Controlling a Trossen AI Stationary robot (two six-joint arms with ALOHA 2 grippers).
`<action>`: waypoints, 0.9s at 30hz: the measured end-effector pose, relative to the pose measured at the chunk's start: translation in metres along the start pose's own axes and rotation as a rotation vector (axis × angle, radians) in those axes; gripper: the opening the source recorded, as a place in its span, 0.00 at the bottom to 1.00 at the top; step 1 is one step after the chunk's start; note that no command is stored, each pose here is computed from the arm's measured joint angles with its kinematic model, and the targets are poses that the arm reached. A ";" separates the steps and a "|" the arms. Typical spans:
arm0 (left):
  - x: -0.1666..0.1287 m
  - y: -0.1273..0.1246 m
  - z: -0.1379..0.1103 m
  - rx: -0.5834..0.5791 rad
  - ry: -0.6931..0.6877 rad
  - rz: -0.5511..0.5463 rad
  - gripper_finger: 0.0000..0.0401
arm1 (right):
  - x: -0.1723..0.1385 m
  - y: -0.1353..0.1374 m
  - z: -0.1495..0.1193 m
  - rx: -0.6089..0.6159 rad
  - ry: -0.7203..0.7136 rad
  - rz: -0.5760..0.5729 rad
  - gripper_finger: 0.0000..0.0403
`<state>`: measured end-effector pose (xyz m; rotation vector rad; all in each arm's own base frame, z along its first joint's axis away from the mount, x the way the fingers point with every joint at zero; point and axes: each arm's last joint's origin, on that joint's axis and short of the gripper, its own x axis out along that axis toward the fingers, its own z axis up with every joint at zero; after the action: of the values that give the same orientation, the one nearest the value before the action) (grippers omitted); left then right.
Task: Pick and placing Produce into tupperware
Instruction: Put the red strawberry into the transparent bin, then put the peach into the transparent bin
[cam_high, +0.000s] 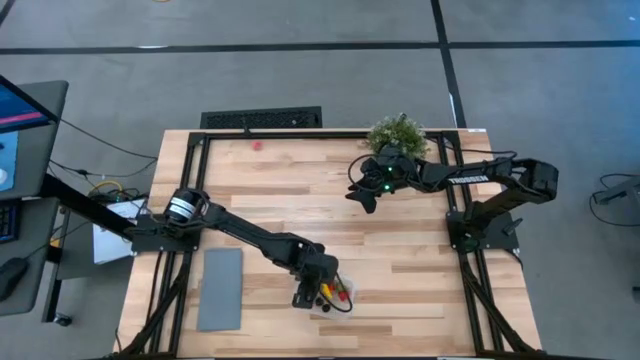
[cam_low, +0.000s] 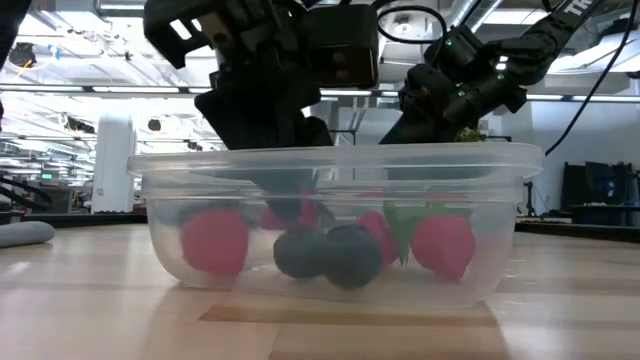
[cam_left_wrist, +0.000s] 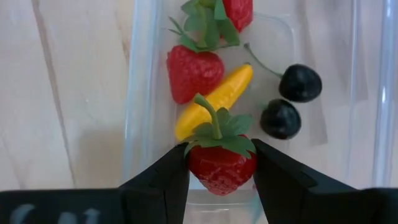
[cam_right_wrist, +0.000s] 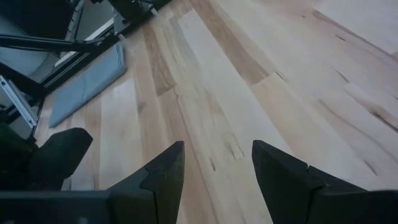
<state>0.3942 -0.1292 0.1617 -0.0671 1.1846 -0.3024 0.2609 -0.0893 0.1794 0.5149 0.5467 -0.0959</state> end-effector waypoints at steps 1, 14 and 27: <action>0.000 0.000 0.000 -0.001 0.002 -0.007 0.37 | 0.000 0.000 0.000 0.001 0.002 -0.001 0.53; -0.001 0.003 -0.004 -0.026 0.049 -0.039 0.47 | 0.000 0.000 -0.002 0.006 0.015 -0.005 0.53; -0.034 0.002 0.019 0.058 0.074 0.052 0.59 | 0.000 0.000 -0.002 0.007 0.018 -0.006 0.53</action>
<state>0.4006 -0.1205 0.1987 0.0253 1.2481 -0.2953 0.2599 -0.0888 0.1778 0.5212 0.5657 -0.0985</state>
